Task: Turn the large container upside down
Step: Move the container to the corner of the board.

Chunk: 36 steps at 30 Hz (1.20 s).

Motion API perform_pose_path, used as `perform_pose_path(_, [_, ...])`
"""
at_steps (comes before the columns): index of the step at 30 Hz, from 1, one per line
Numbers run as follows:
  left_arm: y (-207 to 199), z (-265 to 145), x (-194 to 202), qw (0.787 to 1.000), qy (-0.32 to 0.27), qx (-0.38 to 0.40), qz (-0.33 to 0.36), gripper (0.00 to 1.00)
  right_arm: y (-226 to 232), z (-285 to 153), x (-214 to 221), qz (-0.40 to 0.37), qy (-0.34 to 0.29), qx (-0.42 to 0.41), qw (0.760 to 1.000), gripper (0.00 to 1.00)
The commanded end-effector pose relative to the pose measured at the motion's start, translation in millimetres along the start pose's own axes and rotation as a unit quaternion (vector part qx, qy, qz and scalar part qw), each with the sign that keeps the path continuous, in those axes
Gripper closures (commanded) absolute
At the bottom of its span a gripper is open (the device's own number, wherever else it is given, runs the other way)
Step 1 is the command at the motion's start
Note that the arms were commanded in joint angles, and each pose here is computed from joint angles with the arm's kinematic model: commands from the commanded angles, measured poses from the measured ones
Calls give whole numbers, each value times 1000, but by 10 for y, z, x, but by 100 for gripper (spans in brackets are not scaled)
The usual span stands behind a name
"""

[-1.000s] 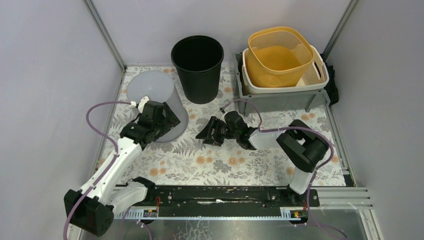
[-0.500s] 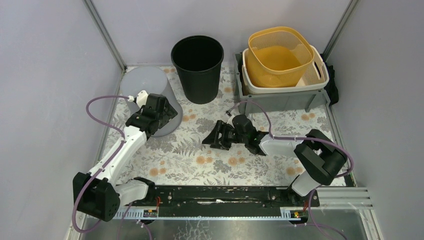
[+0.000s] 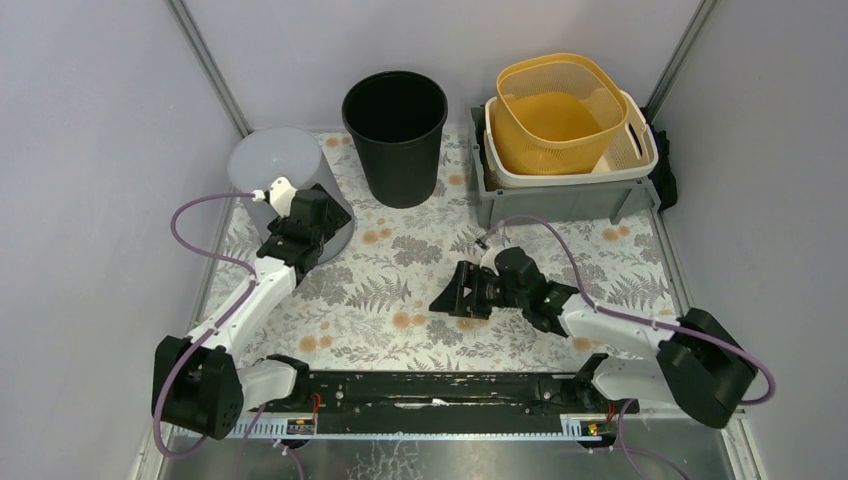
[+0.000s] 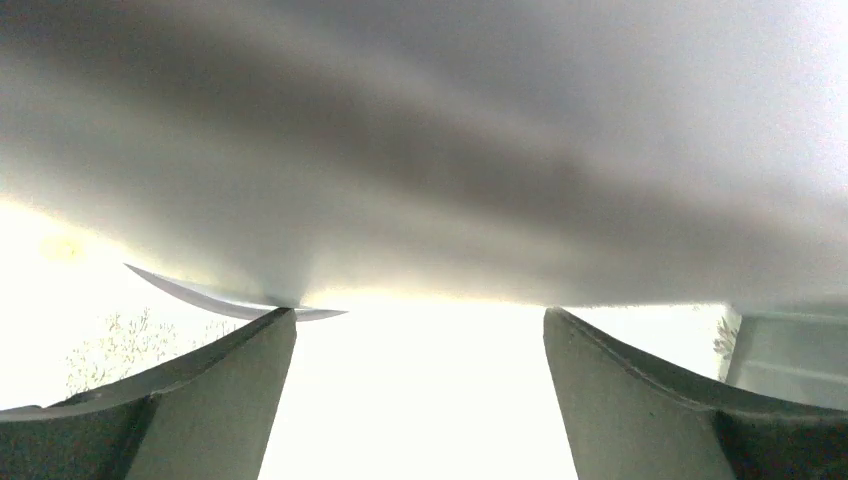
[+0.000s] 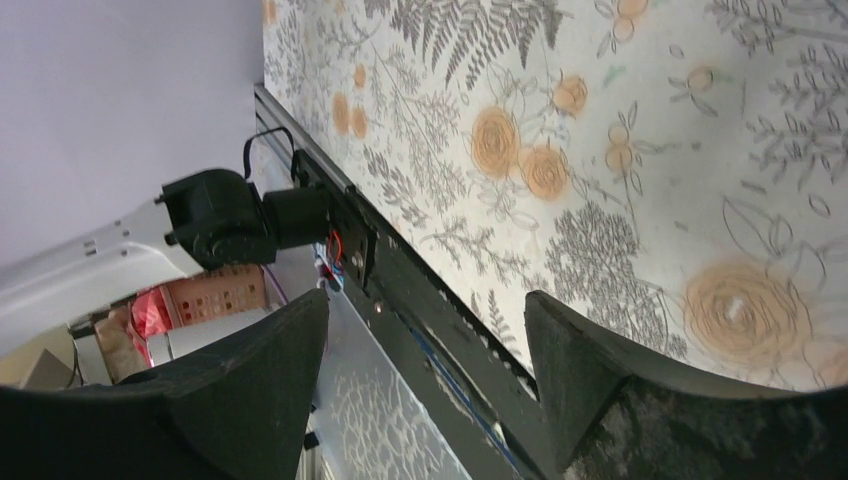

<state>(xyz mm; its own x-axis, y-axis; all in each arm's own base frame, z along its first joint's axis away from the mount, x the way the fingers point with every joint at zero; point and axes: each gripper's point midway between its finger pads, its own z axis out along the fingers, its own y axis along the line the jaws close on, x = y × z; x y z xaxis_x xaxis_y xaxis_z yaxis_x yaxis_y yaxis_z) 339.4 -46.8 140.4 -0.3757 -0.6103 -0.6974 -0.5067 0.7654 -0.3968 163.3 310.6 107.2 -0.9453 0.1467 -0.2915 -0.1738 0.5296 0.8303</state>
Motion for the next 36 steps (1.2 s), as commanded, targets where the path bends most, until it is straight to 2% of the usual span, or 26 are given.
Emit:
perform_pose_path(1, [487,242,529,995,68,-73,16,0,-72,-203,141,-25,12,7,1000,20])
perform_pose_path(13, [414,406,435,995,55,-85,19,0,-153,-338,248,-27,15,18,999,15])
perform_pose_path(21, [370,589,156,995,38,-88,-8,0,-104,-397,236,-34,15,19,999,8])
perform_pose_path(30, [346,847,-138,994,25,-93,-41,0,-73,-476,219,-33,2,19,999,7])
perform_pose_path(36, [268,1090,-274,997,38,-52,-54,0,-60,-545,225,-30,-8,17,999,6])
